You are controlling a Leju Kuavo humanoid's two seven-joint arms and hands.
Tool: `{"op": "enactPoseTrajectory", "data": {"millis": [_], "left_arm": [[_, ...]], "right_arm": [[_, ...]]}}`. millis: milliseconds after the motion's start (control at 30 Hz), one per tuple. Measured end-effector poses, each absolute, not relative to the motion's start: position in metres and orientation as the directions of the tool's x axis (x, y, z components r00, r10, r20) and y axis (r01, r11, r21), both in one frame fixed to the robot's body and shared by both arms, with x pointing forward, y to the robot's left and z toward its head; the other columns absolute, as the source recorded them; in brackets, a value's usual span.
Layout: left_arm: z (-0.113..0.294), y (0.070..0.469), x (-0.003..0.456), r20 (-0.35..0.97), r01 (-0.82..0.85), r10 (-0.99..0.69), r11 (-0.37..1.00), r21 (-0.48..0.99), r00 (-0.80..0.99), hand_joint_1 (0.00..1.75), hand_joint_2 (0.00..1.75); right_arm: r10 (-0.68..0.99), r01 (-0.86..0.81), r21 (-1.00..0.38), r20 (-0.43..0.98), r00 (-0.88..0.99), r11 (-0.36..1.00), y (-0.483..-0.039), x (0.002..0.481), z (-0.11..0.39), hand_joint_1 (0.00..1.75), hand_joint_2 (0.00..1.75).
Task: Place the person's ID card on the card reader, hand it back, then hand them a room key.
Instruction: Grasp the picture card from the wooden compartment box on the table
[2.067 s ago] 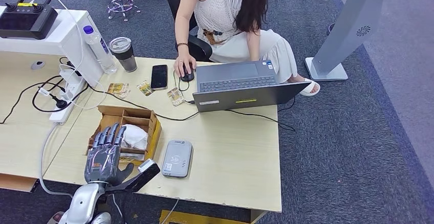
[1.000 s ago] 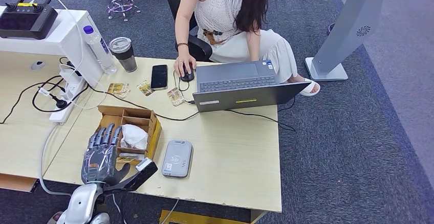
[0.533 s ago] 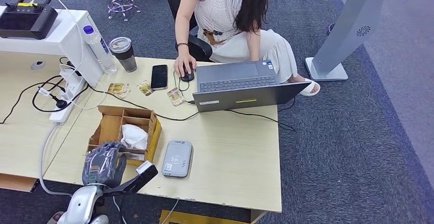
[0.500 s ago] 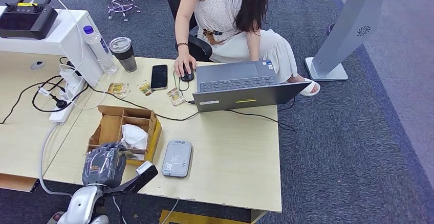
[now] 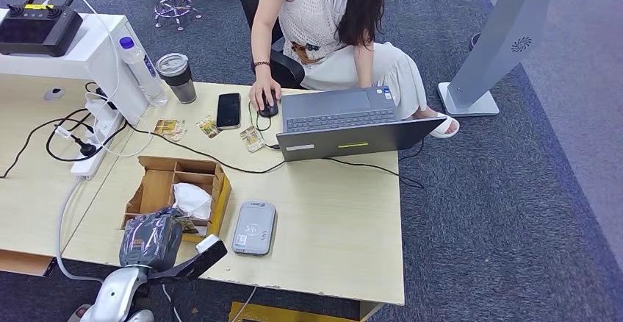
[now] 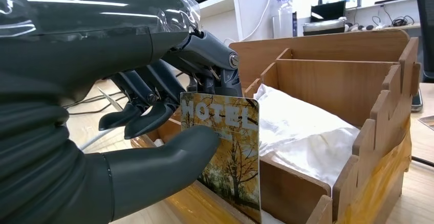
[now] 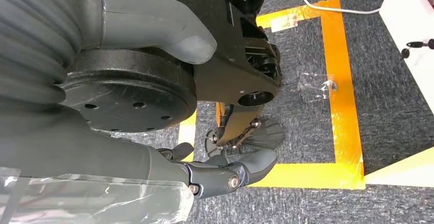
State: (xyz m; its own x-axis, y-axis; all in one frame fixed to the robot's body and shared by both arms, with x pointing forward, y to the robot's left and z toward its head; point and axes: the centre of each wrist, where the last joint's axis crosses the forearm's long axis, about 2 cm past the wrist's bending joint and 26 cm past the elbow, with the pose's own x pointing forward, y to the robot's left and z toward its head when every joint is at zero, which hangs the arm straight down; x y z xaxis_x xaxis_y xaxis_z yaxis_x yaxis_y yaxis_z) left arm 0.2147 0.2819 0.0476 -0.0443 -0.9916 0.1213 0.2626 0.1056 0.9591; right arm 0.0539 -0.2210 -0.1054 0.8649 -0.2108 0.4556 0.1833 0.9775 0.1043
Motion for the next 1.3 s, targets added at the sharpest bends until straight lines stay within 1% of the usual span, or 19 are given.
{"op": "enactPoseTrajectory", "data": {"millis": [167, 333, 700, 833, 1033, 1200, 1300], "left_arm": [[0.048, 0.283, 0.215, 0.12, 0.255, -0.992, 0.105, 0.961, -0.046, 1.75, 1.75], [0.054, 0.28, 0.217, 0.133, 0.191, -0.99, 0.122, 0.974, -0.047, 1.75, 1.75], [0.068, 0.276, 0.221, 0.138, 0.113, -0.989, 0.131, 0.985, -0.06, 1.75, 1.75], [0.077, 0.274, 0.222, 0.145, 0.046, -0.985, 0.142, 0.989, -0.088, 1.75, 1.75], [0.11, 0.271, 0.237, 0.163, -0.135, -0.975, 0.184, 0.974, -0.153, 1.75, 1.75], [0.155, 0.276, 0.279, 0.137, -0.294, -0.973, 0.188, 0.937, -0.186, 1.75, 1.75], [0.175, 0.278, 0.298, 0.116, -0.36, -0.974, 0.18, 0.916, -0.193, 1.75, 1.75]], "right_arm": [[-0.21, 0.183, 0.102, 0.456, 0.865, 0.978, -0.222, 0.054, -0.106, 0.0, 1.75], [-0.208, 0.182, 0.101, 0.455, 0.866, 0.978, -0.223, 0.053, -0.106, 0.0, 1.75], [-0.214, 0.188, 0.101, 0.453, 0.865, 0.977, -0.223, 0.053, -0.106, 0.0, 1.75], [-0.213, 0.188, 0.1, 0.454, 0.865, 0.977, -0.223, 0.052, -0.106, 0.0, 1.75], [-0.199, 0.179, 0.087, 0.473, 0.858, 0.98, -0.224, 0.052, -0.106, 0.0, 1.75], [-0.172, 0.152, 0.081, 0.476, 0.862, 0.985, -0.223, 0.052, -0.106, 0.0, 1.75], [-0.168, 0.145, 0.084, 0.475, 0.864, 0.986, -0.223, 0.052, -0.106, 0.0, 1.75]]}}
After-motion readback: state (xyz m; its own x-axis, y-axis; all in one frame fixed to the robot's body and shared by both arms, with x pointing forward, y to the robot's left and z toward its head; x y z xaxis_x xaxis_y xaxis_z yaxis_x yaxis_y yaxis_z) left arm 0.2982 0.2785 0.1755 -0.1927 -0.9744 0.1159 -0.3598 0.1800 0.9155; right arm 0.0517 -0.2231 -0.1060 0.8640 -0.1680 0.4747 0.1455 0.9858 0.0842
